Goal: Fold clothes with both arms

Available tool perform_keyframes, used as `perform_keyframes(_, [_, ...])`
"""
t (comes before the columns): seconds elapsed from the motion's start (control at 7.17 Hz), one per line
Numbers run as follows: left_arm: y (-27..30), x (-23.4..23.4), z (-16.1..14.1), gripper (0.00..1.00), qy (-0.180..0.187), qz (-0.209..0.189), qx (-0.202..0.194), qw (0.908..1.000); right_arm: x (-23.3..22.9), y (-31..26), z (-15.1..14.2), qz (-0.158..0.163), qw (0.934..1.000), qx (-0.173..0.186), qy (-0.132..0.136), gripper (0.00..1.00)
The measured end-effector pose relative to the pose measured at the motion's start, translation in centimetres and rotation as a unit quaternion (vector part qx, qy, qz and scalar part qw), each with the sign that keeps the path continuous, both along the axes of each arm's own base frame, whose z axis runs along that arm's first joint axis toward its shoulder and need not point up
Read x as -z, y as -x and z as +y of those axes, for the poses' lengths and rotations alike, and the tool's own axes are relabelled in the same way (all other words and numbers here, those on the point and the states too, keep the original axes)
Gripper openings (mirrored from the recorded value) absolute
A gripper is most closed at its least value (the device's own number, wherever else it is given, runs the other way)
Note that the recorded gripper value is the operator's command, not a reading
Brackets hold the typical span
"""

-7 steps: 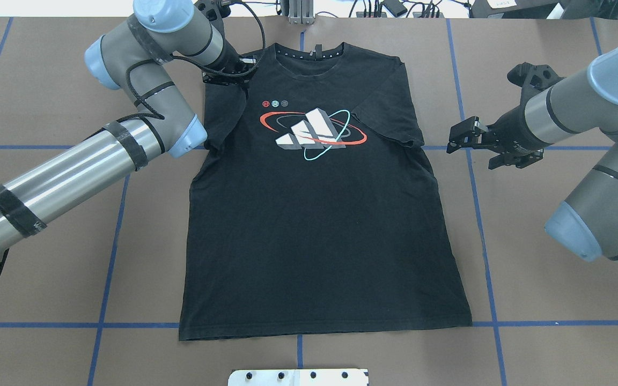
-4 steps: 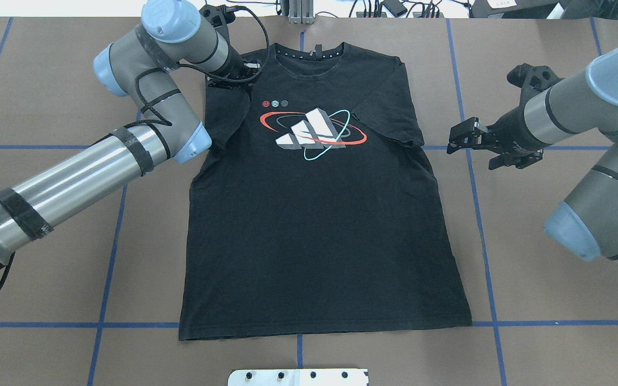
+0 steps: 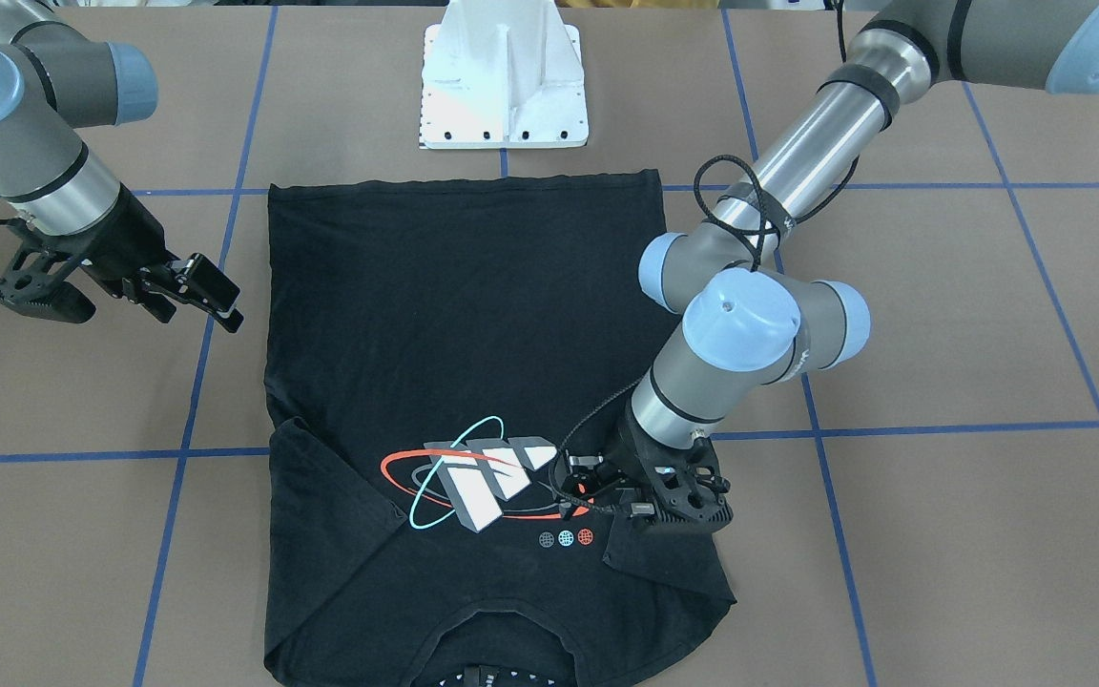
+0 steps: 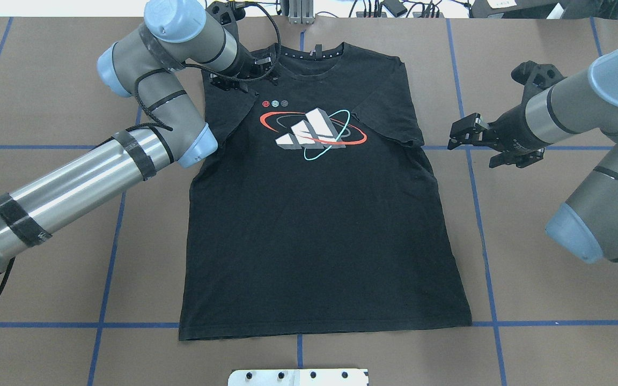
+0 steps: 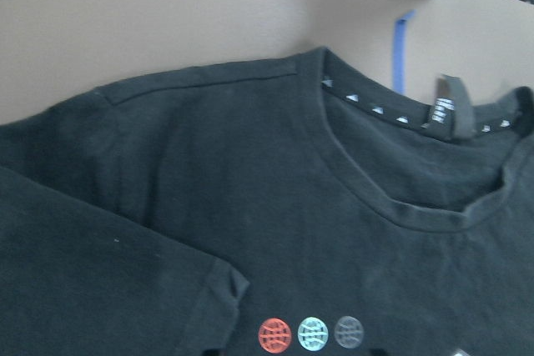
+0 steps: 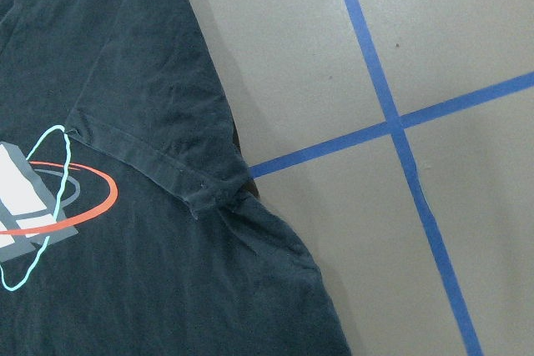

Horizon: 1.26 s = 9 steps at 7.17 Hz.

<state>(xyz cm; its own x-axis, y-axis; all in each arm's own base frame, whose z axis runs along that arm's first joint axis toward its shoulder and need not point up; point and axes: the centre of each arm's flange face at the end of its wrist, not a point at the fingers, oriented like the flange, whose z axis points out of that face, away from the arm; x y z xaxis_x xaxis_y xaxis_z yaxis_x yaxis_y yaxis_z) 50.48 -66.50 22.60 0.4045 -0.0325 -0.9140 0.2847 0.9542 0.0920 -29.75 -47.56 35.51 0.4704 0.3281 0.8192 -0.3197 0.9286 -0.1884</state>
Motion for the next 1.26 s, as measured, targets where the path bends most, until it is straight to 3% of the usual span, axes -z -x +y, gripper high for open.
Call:
perform_keyframes(0.28, [2.8,0.2,3.6,0.79,0.001,0.027,-0.010,0.9996,0.3,1.9,4.5,-0.005,0.9974,-0.042,0.059,0.99])
perform_keyframes(0.56, [7.1,-0.7,8.5,0.80,-0.004,0.058,-0.011,0.9983,-0.1,5.1,12.5,0.032,0.9930,-0.072,0.087,0.96])
perform_keyframes(0.84, [9.6,0.2,12.8,0.82,-0.007,0.089,-0.011,0.9960,-1.9,9.1,19.9,0.076,0.9885,-0.090,0.094,0.91])
perform_keyframes(1.26, [10.1,1.8,15.0,0.82,-0.009,0.109,-0.009,0.9940,-4.1,10.8,24.6,0.098,0.9855,-0.090,0.105,0.81])
